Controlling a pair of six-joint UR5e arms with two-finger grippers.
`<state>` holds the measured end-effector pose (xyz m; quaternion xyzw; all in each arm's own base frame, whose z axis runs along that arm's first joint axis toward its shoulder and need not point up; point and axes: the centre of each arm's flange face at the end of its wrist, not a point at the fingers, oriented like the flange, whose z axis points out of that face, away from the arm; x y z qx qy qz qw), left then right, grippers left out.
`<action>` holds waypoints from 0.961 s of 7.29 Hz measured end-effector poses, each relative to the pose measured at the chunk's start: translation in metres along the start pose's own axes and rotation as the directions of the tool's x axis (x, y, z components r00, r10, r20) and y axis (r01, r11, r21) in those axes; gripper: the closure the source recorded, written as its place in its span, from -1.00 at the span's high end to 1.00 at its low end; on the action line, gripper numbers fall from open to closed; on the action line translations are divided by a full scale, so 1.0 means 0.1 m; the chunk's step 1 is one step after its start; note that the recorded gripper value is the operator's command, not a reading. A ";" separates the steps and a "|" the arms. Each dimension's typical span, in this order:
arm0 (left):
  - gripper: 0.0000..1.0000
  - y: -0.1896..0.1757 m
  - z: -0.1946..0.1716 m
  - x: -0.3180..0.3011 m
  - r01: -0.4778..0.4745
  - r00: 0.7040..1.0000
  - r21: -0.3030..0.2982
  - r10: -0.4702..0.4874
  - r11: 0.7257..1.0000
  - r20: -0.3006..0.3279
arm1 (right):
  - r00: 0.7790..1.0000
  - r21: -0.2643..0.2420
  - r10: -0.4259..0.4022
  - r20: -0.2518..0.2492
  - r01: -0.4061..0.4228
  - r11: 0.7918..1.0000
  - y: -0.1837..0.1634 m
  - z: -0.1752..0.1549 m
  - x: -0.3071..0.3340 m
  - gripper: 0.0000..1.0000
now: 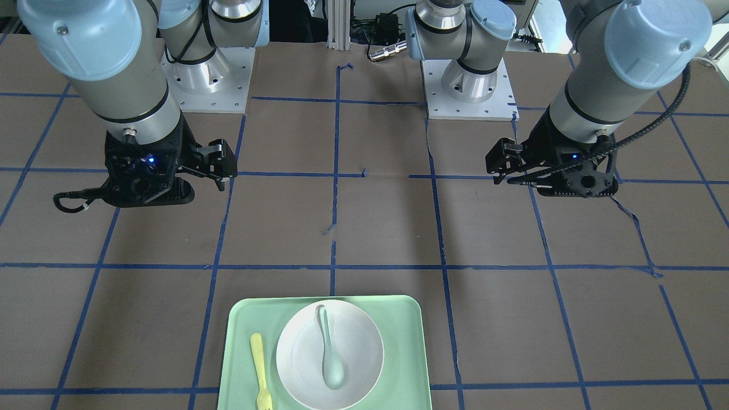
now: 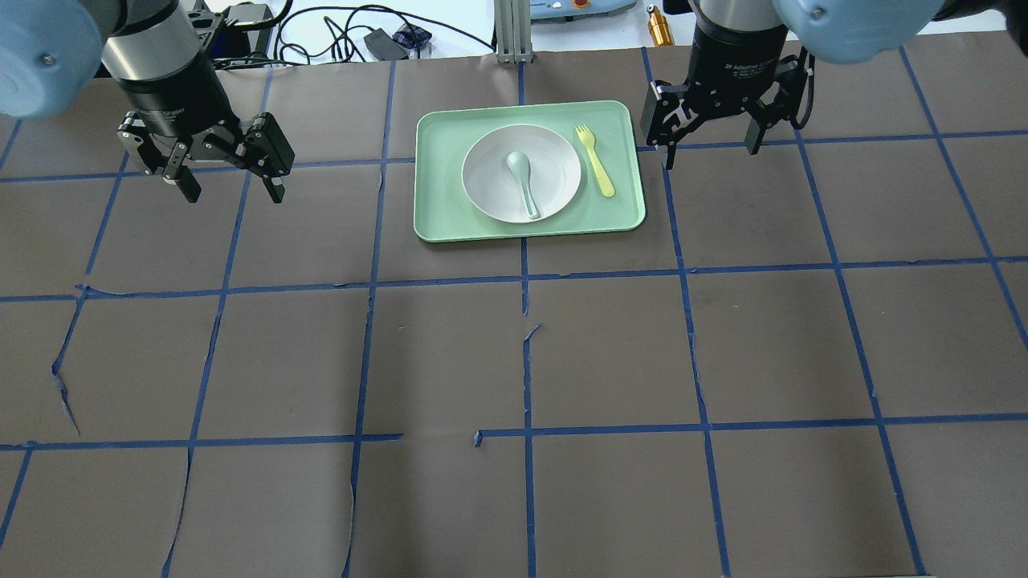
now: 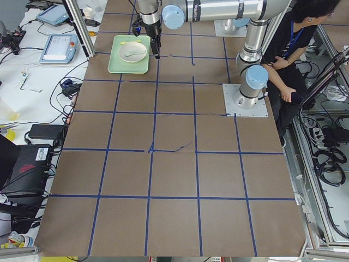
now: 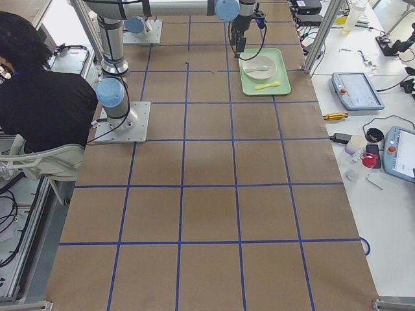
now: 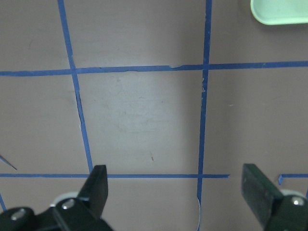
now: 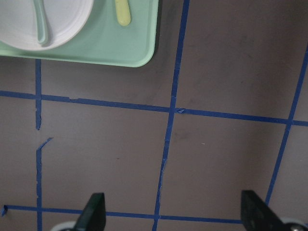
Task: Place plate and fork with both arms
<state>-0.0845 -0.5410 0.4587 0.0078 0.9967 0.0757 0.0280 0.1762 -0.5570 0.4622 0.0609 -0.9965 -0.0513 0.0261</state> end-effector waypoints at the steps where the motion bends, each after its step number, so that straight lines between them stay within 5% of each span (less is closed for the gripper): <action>1: 1.00 0.07 -0.05 0.01 -0.001 1.000 -0.013 0.001 1.000 -0.004 | 1.000 -0.006 0.008 0.021 -0.008 1.000 0.04 -0.03 -0.03 1.00; 7: 1.00 0.15 -0.11 0.04 -0.001 1.000 -0.014 0.001 1.000 -0.027 | 0.998 0.012 0.024 0.061 -0.025 1.000 0.19 -0.20 -0.08 1.00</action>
